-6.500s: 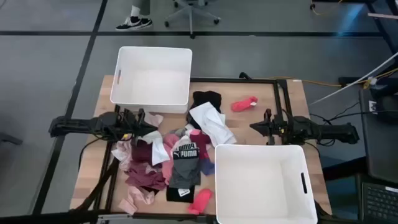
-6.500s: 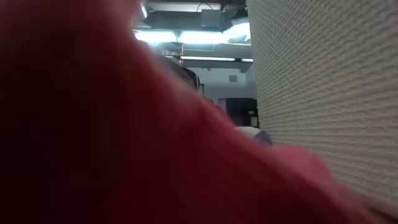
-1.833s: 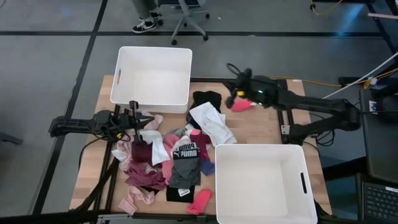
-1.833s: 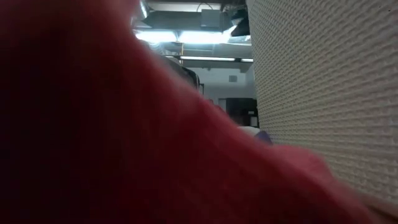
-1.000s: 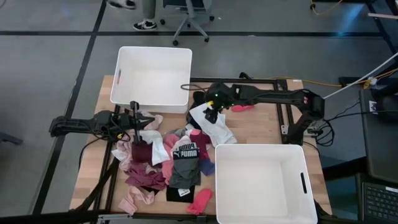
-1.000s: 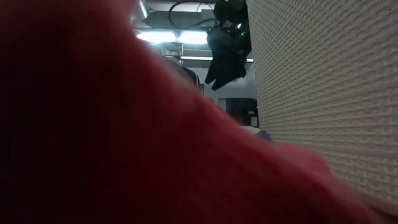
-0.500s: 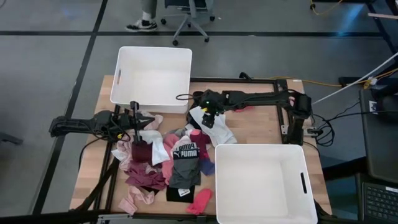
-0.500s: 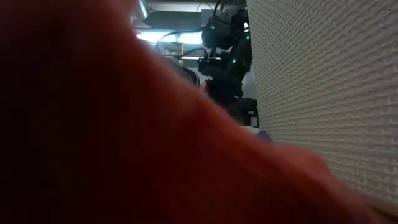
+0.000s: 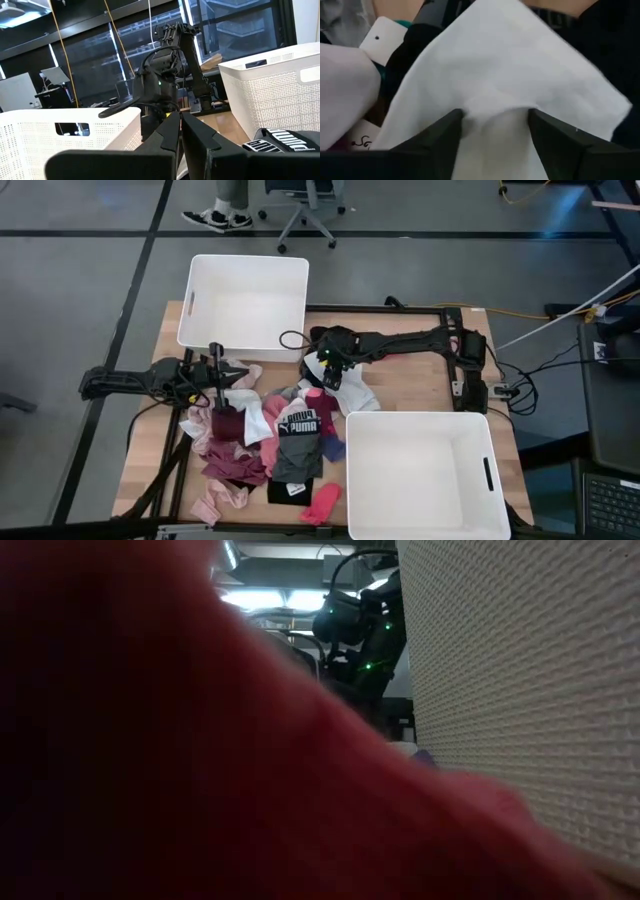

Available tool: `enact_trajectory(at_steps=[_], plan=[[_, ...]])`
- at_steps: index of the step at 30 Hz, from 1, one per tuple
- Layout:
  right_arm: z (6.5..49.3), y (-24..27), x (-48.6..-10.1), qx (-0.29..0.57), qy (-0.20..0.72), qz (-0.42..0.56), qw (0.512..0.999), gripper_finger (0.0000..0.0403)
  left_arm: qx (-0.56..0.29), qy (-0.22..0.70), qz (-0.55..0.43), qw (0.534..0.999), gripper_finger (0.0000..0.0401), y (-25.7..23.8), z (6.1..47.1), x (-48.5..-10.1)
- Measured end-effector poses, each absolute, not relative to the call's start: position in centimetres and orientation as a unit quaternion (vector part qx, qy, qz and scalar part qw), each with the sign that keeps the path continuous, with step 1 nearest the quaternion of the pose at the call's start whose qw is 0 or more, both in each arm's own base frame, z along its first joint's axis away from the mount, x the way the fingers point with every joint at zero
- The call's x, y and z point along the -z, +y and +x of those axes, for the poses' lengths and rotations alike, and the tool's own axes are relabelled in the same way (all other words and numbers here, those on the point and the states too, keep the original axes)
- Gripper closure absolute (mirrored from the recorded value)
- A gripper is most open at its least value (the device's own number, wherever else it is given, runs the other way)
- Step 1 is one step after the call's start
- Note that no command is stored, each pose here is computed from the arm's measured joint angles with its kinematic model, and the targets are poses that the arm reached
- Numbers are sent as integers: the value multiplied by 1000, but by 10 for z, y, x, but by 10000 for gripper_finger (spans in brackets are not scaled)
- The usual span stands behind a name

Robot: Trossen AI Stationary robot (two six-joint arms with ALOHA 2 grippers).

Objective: Sort clothes
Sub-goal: Put the white underwear into the bottom white bin

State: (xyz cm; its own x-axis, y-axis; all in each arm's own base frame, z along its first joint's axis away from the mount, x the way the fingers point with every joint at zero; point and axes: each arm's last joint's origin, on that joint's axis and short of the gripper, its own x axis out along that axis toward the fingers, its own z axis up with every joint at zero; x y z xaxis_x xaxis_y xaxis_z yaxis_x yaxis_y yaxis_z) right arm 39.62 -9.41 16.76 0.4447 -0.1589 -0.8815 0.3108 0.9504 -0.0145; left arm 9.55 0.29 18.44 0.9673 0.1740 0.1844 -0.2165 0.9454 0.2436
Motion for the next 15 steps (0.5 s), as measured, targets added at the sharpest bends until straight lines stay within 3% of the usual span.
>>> enact_trajectory(at_steps=[9, 15], plan=[[394, -95, -174, 150, 510, 29, 847, 385, -100, -82, 130, 983, 391, 3, 96, -185], [384, -95, -209, 178, 477, 7, 861, 373, -100, -82, 130, 983, 391, 3, 95, -185]])
